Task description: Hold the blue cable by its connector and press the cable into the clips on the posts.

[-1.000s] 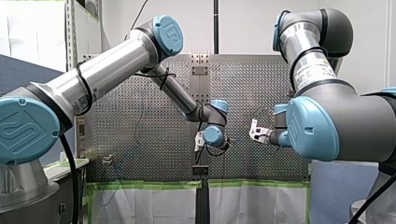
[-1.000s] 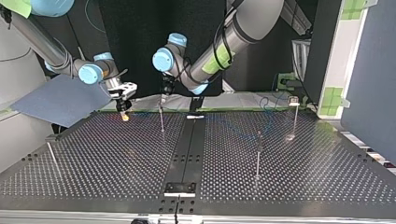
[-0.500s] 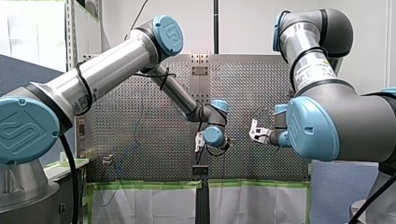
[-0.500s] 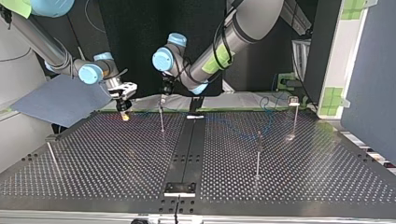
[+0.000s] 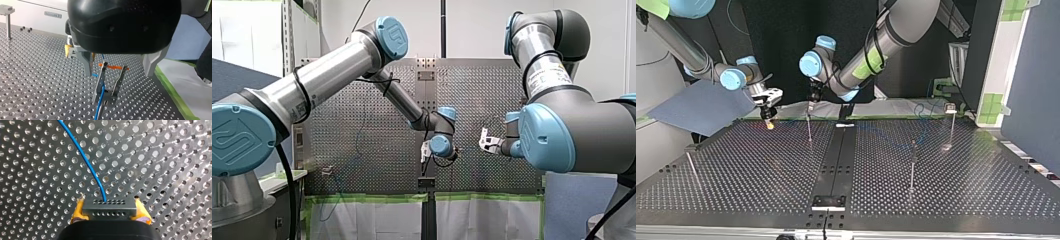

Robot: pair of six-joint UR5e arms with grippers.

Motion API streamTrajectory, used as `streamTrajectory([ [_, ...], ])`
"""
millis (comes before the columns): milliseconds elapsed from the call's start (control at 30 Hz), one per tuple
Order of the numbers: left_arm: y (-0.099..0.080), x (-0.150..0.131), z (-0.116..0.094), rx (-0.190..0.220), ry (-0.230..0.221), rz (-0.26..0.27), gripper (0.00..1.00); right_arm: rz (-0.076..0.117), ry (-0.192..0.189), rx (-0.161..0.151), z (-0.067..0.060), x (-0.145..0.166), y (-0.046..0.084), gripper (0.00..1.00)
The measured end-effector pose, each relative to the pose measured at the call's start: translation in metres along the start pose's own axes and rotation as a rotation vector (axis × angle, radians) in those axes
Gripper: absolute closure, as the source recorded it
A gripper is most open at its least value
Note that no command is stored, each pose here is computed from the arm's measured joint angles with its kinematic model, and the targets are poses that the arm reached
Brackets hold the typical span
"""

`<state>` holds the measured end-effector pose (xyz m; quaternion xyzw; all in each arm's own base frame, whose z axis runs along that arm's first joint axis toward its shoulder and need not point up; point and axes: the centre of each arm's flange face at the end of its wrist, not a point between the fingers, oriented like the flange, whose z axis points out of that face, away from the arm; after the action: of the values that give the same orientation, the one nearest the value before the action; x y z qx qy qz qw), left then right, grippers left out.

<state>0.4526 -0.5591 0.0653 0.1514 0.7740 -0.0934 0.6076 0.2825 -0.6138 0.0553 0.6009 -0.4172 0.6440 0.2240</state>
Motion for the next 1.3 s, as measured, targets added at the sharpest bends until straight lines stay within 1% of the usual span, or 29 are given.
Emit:
streamTrajectory([
  [200, -0.001, -0.002, -0.005, 0.003, 0.002, 0.004, 0.00, 0.000, 0.000, -0.001, 0.000, 0.000, 0.001, 1.00],
  [300, -0.001, -0.008, -0.010, 0.008, -0.012, -0.002, 0.00, 0.000, -0.002, -0.004, -0.001, 0.000, 0.002, 1.00],
  [633, 0.006, -0.039, -0.034, 0.019, -0.095, -0.053, 0.00, -0.002, -0.006, -0.007, -0.002, 0.000, 0.004, 1.00],
  [800, 0.010, -0.052, -0.045, 0.017, -0.133, -0.073, 0.00, -0.004, -0.007, -0.005, -0.001, -0.001, 0.002, 1.00],
  [933, 0.013, -0.064, -0.055, 0.016, -0.168, -0.101, 0.00, -0.001, -0.010, -0.006, -0.001, -0.001, 0.001, 1.00],
  [1300, 0.028, -0.093, -0.086, -0.016, -0.266, -0.177, 0.00, 0.005, -0.025, -0.013, -0.003, -0.003, 0.001, 1.00],
])
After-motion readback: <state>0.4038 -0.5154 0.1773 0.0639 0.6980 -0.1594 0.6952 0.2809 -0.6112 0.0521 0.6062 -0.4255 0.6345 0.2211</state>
